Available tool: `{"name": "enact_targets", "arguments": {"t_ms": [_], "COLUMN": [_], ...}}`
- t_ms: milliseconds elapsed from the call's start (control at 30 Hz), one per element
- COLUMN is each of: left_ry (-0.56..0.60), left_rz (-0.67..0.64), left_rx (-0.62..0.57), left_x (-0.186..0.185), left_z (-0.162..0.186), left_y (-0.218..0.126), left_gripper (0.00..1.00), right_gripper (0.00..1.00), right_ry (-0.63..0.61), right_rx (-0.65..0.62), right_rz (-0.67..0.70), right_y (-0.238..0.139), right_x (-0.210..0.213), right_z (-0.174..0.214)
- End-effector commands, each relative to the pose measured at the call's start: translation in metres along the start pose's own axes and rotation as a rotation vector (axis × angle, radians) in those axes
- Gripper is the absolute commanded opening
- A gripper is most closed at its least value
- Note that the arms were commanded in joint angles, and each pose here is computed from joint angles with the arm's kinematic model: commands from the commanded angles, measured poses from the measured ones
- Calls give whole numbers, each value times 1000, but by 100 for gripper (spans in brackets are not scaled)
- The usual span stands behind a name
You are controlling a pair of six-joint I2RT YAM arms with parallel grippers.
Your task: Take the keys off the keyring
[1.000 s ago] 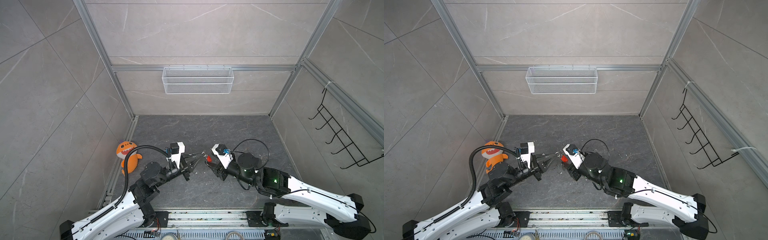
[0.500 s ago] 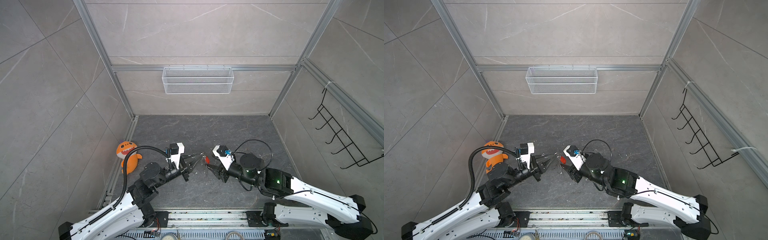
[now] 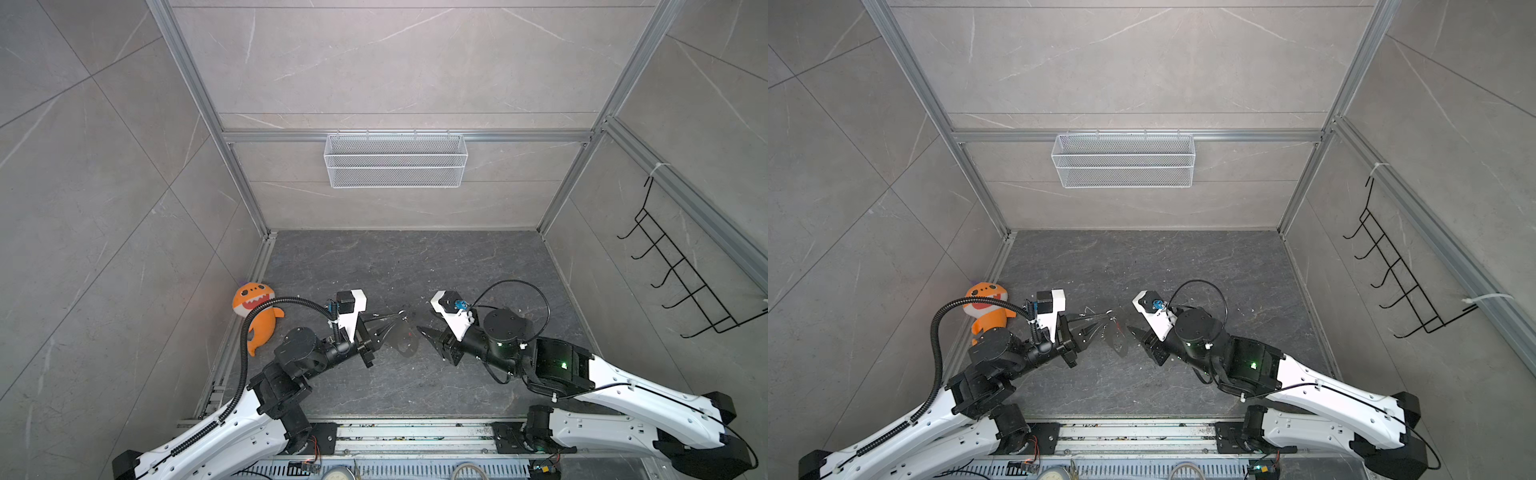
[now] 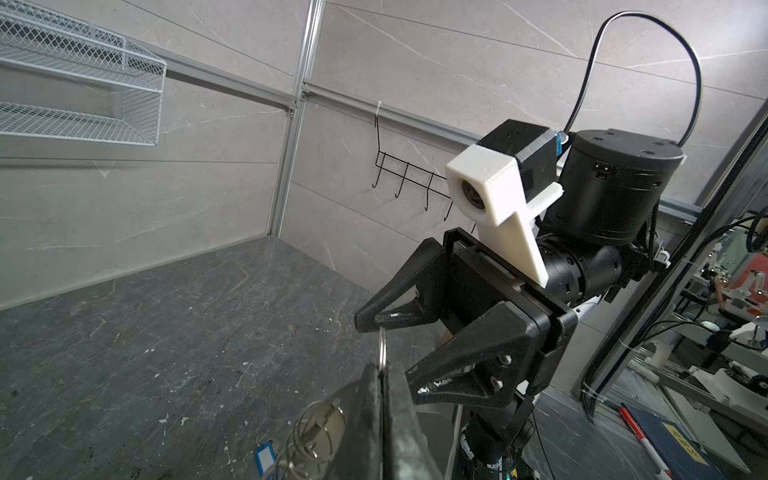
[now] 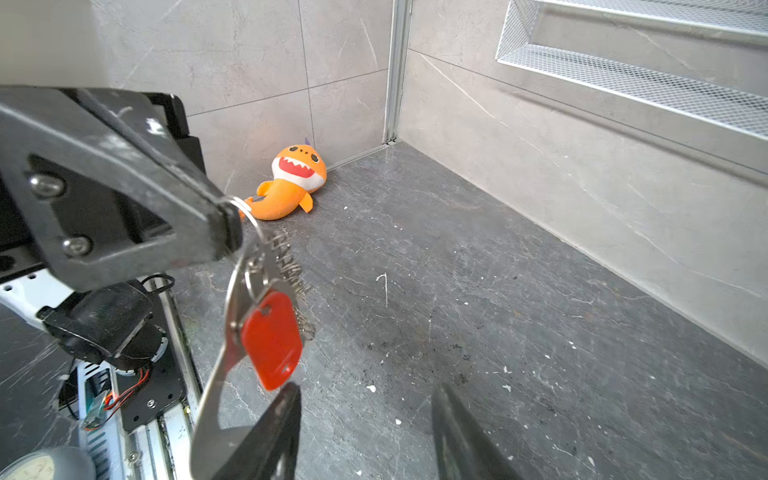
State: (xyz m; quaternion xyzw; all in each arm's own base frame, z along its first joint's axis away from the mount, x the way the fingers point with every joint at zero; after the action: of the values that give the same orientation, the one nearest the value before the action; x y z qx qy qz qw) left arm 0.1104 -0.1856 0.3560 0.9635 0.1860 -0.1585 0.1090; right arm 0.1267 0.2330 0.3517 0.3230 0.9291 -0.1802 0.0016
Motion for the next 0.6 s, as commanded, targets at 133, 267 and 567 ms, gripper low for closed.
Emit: {"name": "enact_targets", "arguments": {"t_ms": [133,267,567], "left_ry": [25,20,19], "left_rz": [34,32,40], "left_rx": [-87,-93,-88], "left_x": [-8,-8,-10], "left_z": [-17,-18,-18], "left_y": [-4,-4,-5], "left_gripper": [0,0,0], "right_gripper": [55,55,54], "right_ry": [-48,-73,-142], "right_rx": [43,37,-23], "right_rz": [16,38,125], "right_y": [18,25,25], "right_x": [15,22,29], "right_z": [9,8,-6]}}
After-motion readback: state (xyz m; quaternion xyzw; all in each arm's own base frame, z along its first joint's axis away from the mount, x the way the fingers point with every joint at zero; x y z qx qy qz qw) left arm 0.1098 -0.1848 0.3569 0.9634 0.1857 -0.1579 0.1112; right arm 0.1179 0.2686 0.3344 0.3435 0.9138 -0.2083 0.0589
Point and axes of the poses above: each gripper's point midway between its finger pads, its own y axis out along the fingers, its own x axis along the line the jaws close on, z = x × y, the point moved 8 cm from there along -y, back along the fingers, and after that the axes turned 4 degrees about -y, right-handed, at the moved point
